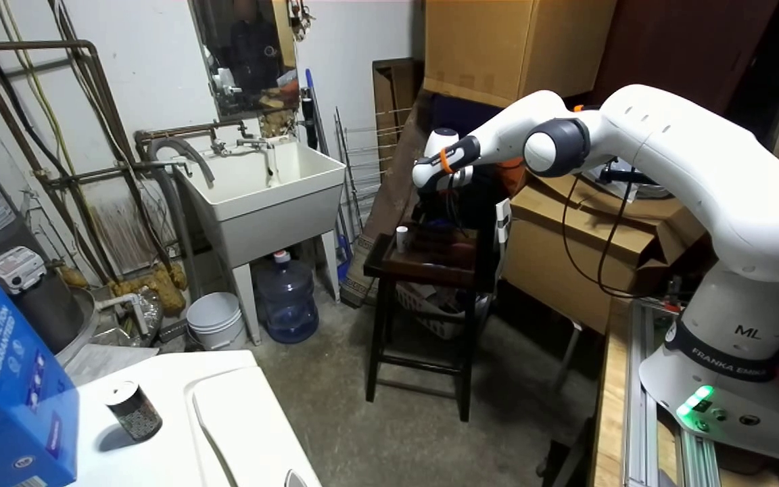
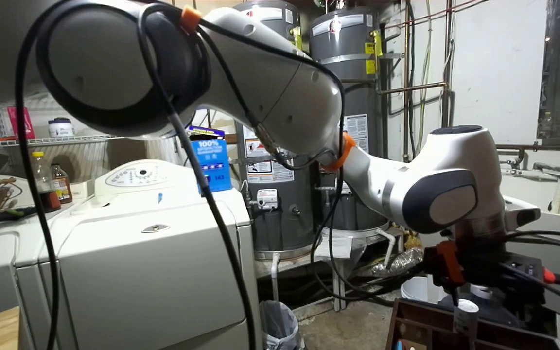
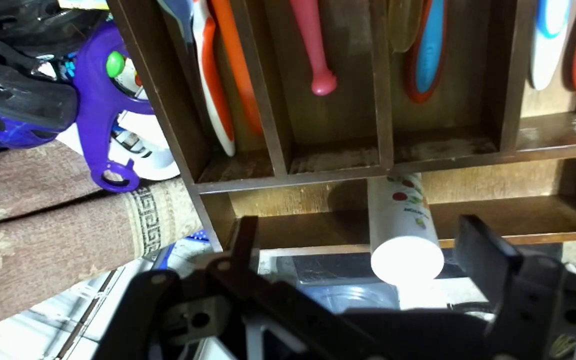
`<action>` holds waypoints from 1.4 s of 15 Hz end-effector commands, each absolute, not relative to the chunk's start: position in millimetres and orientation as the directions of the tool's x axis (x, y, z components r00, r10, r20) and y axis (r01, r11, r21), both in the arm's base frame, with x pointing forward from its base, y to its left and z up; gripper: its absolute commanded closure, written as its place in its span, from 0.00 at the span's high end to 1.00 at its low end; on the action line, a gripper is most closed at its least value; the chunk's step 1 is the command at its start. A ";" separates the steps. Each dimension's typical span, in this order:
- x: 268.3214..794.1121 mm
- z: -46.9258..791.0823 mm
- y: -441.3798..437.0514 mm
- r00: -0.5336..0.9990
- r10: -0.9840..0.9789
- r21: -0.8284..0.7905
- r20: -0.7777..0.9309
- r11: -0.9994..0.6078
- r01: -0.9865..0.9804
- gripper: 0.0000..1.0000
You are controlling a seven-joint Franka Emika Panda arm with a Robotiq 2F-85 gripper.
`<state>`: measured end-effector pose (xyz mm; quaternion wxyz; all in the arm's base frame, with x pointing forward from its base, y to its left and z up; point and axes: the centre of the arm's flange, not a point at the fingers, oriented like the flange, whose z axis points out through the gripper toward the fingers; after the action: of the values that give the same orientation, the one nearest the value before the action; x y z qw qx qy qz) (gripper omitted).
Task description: Put the white bottle on the washing machine to the left
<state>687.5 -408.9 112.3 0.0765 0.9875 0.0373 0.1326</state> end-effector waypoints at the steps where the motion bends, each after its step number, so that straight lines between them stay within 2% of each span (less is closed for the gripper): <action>1: 687.3 113.2 -412.7 0.960 0.091 0.159 0.265 -0.986 0.049 1.00; 12: 725.2 94.2 -383.9 0.925 0.118 0.158 0.360 -0.985 0.065 1.00; 21: 728.3 58.0 -385.1 0.919 0.105 0.140 0.380 -0.989 0.056 1.00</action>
<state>710.2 -373.7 70.9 0.0652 0.9805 0.0471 0.1791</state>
